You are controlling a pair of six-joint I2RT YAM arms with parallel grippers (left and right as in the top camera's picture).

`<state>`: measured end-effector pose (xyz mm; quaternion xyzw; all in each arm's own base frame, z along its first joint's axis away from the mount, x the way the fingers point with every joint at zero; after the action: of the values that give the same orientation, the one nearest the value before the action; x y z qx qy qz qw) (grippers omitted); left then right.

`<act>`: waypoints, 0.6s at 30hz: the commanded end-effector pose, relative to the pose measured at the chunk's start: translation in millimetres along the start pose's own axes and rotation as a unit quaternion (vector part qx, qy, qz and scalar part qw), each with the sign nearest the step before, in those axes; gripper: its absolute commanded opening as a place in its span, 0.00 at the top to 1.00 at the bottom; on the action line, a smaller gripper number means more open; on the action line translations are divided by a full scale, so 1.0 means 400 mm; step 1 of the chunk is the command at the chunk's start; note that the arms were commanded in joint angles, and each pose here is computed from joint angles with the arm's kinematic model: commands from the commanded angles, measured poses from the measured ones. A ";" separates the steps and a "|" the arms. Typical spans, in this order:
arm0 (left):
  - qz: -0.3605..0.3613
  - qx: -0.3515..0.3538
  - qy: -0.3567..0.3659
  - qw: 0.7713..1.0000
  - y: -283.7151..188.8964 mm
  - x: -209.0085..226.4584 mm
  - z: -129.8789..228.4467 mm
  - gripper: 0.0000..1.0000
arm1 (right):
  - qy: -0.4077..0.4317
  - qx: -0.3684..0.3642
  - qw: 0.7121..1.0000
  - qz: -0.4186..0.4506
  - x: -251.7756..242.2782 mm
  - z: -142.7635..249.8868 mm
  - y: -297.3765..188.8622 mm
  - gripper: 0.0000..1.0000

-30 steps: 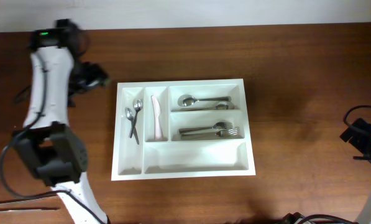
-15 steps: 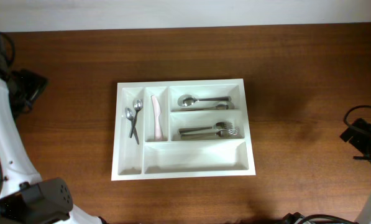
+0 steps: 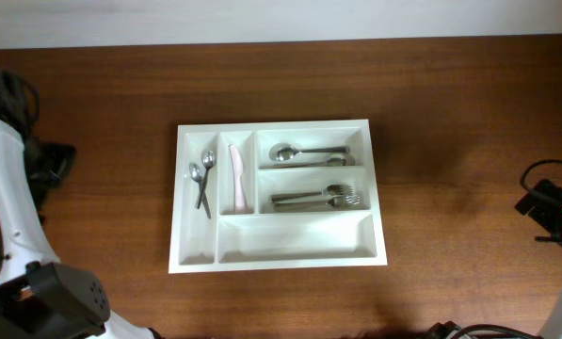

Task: Pack container
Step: 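Open the left gripper and withdraw it to the lower left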

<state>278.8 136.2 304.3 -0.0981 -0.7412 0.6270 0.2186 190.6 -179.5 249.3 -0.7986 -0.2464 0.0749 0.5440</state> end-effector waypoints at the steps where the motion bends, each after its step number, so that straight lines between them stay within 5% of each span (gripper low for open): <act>1: -0.047 0.021 -0.051 0.997 0.059 0.033 -0.007 0.01 | 0.007 0.000 1.000 -0.002 -0.002 -0.002 0.002 0.01; 10: -0.033 0.014 -0.070 0.997 0.030 0.200 -0.038 0.01 | 0.007 0.000 1.000 -0.002 -0.002 -0.002 0.002 0.01; 18: 0.009 -0.081 -0.105 0.991 -0.061 0.336 0.061 0.01 | 0.007 0.000 1.000 -0.002 -0.002 -0.002 0.002 0.01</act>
<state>179.1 182.0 338.0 -0.0367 -0.7844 0.6054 0.1302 190.6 -179.5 249.3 -0.7986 -0.2464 0.0749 0.5440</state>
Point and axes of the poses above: each gripper's point midway between its finger pads, its own y axis out along the fingers, its own x axis along the line the jaws close on, z = x × y, the point moved 10 cm from there along -y, back along the fingers, and after that the axes turned 15 degrees about y, right-handed, at the moved point
